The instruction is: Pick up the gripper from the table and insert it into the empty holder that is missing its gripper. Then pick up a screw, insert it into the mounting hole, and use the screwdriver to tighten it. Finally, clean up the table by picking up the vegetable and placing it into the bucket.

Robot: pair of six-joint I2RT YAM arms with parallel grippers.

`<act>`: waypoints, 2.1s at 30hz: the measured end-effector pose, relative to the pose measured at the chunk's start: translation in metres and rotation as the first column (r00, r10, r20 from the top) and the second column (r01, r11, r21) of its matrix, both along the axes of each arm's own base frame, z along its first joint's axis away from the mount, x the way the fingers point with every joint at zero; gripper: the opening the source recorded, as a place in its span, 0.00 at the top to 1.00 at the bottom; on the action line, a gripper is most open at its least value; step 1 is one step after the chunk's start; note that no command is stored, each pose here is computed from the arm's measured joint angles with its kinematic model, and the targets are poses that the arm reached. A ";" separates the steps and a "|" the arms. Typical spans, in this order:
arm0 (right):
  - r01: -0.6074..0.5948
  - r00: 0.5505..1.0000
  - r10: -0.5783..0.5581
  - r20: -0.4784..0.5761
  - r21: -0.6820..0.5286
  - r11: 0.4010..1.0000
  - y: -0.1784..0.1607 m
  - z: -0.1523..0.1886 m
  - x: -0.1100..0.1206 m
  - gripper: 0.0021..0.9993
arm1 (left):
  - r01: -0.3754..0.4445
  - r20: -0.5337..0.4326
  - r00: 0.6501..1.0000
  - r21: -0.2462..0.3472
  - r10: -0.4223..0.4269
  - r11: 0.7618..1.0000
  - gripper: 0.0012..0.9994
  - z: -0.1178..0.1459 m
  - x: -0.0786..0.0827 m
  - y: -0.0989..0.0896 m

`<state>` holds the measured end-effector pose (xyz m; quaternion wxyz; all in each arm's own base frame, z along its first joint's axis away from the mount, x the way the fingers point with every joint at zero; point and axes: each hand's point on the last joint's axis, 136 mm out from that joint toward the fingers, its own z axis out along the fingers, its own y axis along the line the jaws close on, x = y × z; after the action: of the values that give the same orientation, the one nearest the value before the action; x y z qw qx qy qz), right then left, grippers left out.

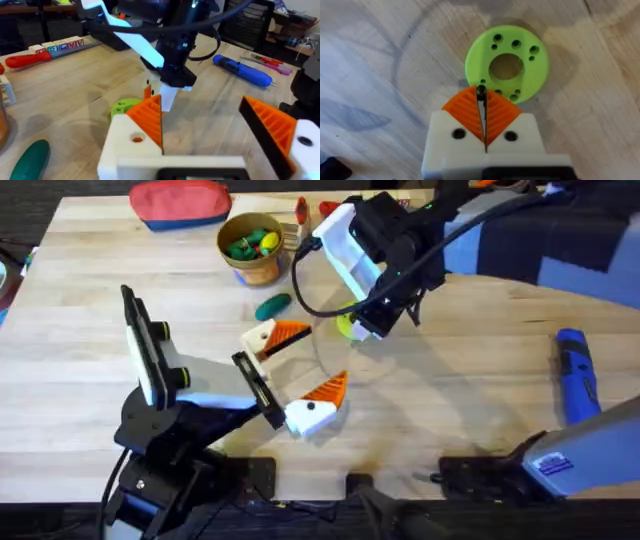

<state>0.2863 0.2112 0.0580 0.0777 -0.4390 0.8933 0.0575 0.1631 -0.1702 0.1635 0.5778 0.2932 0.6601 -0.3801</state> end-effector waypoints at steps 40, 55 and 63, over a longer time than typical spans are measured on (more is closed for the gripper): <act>-0.262 0.965 0.251 0.077 0.313 0.913 0.122 0.186 -0.084 1.00 | 0.098 -0.008 0.995 -0.004 -0.098 0.995 0.01 -0.001 -0.015 -0.008; -0.263 0.965 0.253 0.073 0.320 0.910 0.130 0.180 -0.082 1.00 | 0.115 -0.009 0.993 -0.004 -0.116 0.993 0.01 -0.001 -0.017 -0.010; -0.263 0.963 0.266 0.037 0.331 0.906 0.136 0.173 -0.085 1.00 | 0.116 -0.009 0.993 -0.004 -0.116 0.993 0.01 -0.001 -0.017 -0.010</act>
<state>0.2017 0.3470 0.2309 0.1380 -0.5364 0.8032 0.2195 0.1456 -0.1800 0.1628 0.5522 0.3281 0.6440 -0.4156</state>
